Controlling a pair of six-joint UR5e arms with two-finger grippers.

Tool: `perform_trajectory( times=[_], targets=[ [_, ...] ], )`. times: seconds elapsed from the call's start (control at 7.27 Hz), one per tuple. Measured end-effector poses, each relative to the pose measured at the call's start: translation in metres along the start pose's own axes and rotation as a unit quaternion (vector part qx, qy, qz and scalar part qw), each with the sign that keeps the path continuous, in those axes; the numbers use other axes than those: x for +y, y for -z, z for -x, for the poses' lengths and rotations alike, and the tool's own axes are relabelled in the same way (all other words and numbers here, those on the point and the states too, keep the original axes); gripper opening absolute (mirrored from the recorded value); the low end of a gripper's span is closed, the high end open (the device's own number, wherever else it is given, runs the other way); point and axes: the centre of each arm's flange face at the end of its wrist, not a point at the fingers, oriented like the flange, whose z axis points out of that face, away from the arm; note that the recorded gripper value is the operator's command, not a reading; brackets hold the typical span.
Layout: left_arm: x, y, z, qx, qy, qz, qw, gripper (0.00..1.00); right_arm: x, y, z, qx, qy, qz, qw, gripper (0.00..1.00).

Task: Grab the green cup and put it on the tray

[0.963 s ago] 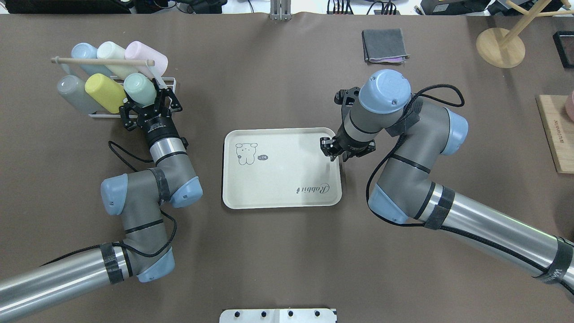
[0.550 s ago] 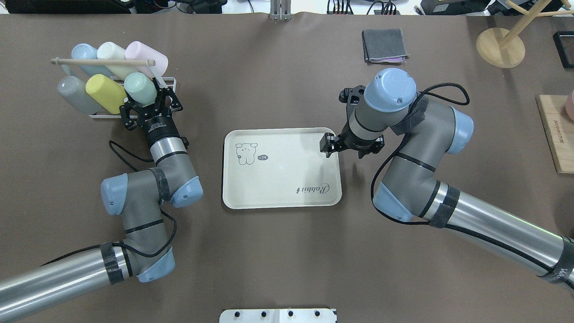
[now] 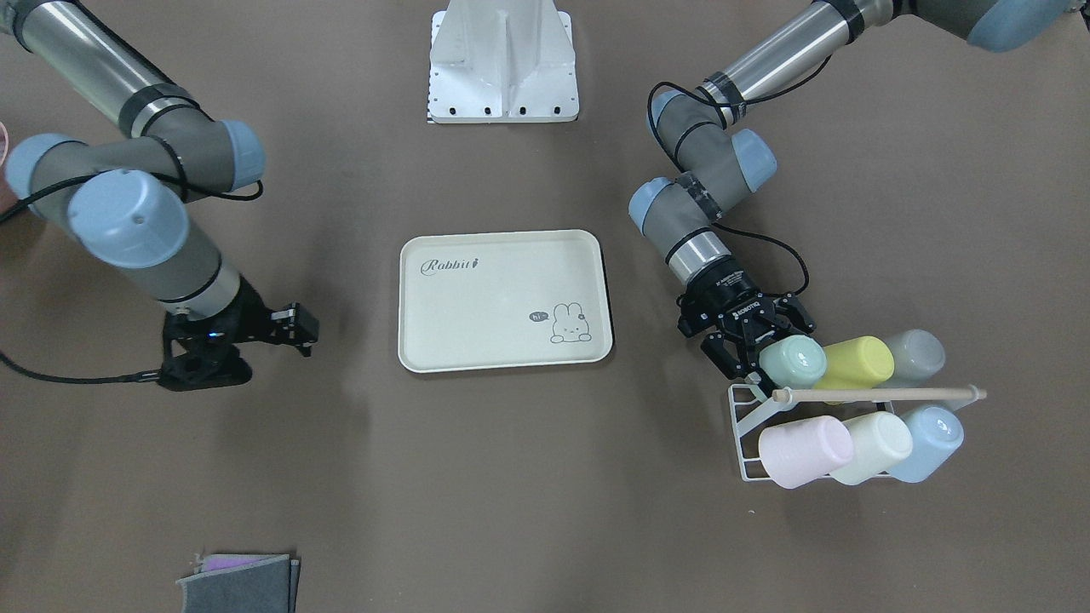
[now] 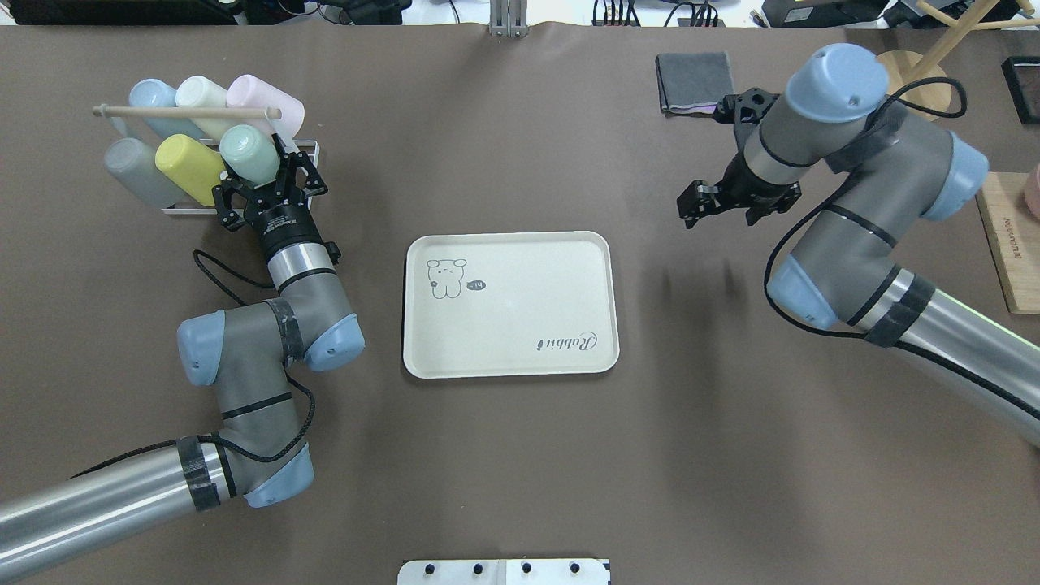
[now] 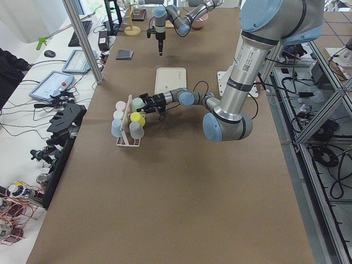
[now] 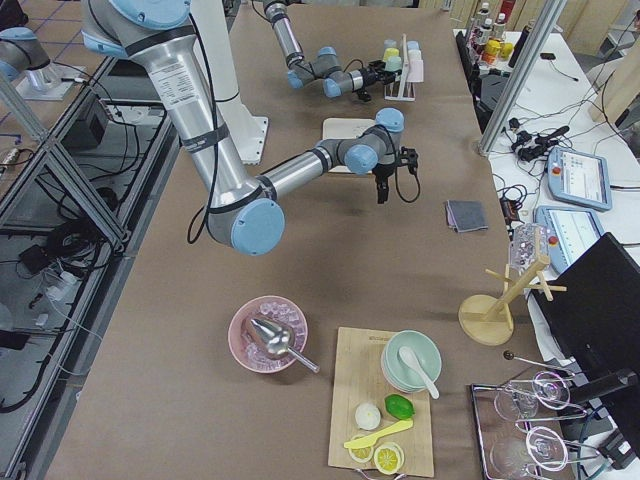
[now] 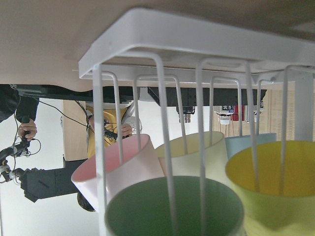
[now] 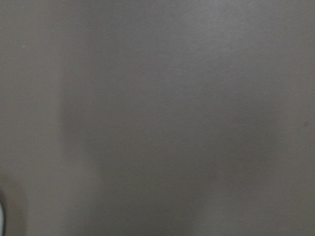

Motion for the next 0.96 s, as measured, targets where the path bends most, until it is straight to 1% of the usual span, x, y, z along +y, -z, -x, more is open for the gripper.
perform_trajectory(
  times=[0.28, 0.41, 0.69, 0.96],
  targets=[
    [0.004, 0.0, -0.002, -0.001, 0.004, 0.0, 1.0, 0.12, -0.011, 0.03, -0.122, 0.012, 0.012, -0.001, 0.9999, 1.0],
    [0.008, 0.001, -0.004, -0.002, 0.007, -0.001, 1.0, 0.12, -0.005, 0.045, -0.185, 0.016, 0.01, -0.001, 0.9998, 1.0],
    [0.014, 0.003, -0.009, -0.004, 0.01, -0.002, 0.9999, 0.13, 0.027, 0.074, -0.302, 0.02, 0.01, -0.001, 0.9997, 1.0],
    [0.015, 0.006, -0.009, -0.006, 0.008, -0.004, 0.9999, 0.13, 0.073, 0.093, -0.38, 0.027, 0.009, -0.003, 0.9996, 1.0]
  ],
)
